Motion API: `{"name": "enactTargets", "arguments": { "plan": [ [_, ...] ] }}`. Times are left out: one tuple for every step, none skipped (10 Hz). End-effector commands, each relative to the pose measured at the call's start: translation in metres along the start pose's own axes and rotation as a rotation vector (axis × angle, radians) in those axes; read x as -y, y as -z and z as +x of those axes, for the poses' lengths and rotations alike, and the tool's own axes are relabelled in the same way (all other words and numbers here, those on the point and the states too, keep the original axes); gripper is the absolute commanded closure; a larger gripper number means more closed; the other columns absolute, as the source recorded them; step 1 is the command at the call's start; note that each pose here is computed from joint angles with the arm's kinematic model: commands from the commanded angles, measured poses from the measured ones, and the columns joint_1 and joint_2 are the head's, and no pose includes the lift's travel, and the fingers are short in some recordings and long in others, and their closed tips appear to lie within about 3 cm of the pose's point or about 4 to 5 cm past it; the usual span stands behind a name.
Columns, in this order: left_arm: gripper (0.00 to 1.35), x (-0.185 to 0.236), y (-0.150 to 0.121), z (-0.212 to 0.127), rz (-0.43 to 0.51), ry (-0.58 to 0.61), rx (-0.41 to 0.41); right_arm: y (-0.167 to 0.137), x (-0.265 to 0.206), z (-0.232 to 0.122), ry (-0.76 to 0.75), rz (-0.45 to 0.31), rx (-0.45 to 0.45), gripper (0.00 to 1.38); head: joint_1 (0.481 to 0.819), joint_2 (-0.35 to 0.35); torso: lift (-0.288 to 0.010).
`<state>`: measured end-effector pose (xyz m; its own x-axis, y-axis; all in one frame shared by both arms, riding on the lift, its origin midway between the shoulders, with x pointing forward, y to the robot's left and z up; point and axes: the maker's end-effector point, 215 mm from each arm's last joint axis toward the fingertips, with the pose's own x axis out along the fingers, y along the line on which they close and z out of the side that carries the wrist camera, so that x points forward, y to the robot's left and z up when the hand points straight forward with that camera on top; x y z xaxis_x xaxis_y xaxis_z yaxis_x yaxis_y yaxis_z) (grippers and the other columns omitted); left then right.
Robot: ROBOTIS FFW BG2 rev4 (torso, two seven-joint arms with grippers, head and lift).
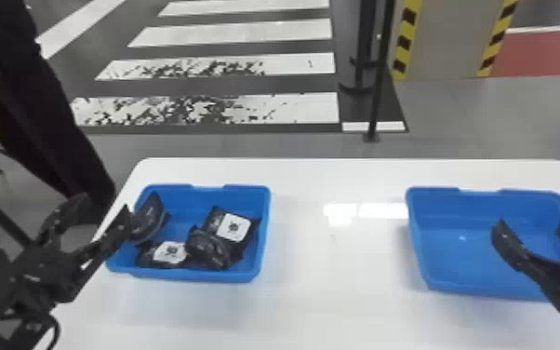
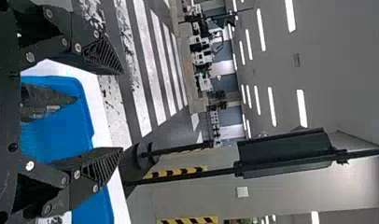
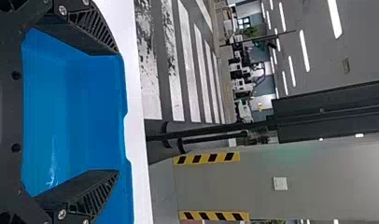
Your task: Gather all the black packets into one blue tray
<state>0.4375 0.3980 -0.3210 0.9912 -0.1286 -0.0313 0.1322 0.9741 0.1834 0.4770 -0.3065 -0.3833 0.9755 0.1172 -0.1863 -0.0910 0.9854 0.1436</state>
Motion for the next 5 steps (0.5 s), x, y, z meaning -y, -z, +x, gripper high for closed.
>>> {"name": "enactTargets", "arguments": {
  "plan": [
    [0.36, 0.036, -0.019, -0.002, -0.05, 0.052, 0.096, -0.005, -0.006, -0.014, -0.009, -0.015, 0.005, 0.12, 0.695, 0.12, -0.11],
    [0.39, 0.062, -0.037, -0.015, -0.095, 0.086, 0.154, -0.013, -0.012, -0.03, -0.015, -0.03, 0.013, 0.12, 0.695, 0.1, -0.11],
    [0.39, 0.077, -0.048, -0.034, -0.119, 0.08, 0.167, -0.017, -0.02, -0.047, -0.027, -0.033, 0.017, 0.12, 0.695, 0.071, -0.11],
    [0.39, 0.085, -0.057, -0.055, -0.141, 0.053, 0.187, -0.021, -0.026, -0.064, -0.032, -0.042, 0.027, 0.12, 0.695, 0.047, -0.11],
    [0.39, 0.09, -0.06, -0.077, -0.15, 0.017, 0.183, -0.027, -0.032, -0.08, -0.035, -0.044, 0.044, 0.12, 0.695, 0.037, -0.11]
  ]
}}
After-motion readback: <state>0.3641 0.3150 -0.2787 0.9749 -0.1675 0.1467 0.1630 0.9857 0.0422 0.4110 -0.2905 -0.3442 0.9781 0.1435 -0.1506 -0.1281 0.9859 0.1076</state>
